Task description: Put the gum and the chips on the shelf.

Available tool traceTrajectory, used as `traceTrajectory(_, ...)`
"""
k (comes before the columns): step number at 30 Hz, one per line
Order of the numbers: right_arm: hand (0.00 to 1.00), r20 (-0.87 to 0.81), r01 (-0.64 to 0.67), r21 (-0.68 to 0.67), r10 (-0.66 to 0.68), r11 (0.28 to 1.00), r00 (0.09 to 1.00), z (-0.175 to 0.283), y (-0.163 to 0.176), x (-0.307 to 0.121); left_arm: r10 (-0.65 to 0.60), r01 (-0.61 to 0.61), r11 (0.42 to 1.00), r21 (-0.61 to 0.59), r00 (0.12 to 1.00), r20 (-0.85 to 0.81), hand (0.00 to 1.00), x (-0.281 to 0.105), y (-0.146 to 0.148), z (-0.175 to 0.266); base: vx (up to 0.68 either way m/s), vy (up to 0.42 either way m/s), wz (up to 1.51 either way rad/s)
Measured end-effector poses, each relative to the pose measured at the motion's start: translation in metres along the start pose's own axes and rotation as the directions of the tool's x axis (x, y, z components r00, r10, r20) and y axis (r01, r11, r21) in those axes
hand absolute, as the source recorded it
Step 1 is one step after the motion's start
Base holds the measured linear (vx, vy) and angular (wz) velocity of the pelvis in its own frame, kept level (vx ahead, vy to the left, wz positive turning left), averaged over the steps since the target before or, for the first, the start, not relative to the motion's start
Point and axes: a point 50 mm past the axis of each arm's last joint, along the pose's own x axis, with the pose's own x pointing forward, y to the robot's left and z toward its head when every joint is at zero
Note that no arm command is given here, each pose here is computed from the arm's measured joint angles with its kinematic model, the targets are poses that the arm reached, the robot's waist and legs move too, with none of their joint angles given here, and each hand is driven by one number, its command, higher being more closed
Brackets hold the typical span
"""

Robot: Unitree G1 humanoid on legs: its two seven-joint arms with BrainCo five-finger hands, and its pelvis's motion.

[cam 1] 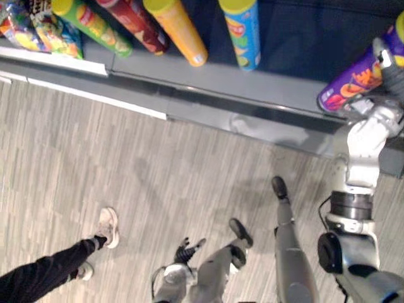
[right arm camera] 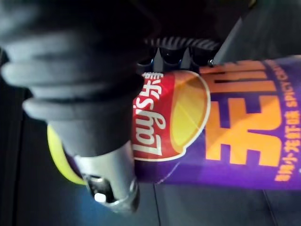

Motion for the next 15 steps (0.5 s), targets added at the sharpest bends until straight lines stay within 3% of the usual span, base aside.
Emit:
traceTrajectory(10, 1.0, 0.112, 0.068, -0.007, -0.066, 0.998, 0.992, 0.024, 0.012, 0.021, -0.027, 0.028, 0.999, -0.029, 0.999, 0.029, 0.0, -0.001, -0.009, 0.007, 0.06, -0.04, 0.01)
traceTrajectory(15, 1.0, 0.17, 0.112, -0.005, -0.11, 0.994, 0.979, 0.039, 0.012, 0.025, -0.067, 0.071, 0.996, -0.057, 0.995, 0.067, 0.0, -0.002, -0.028, 0.016, 0.05, -0.072, 0.05)
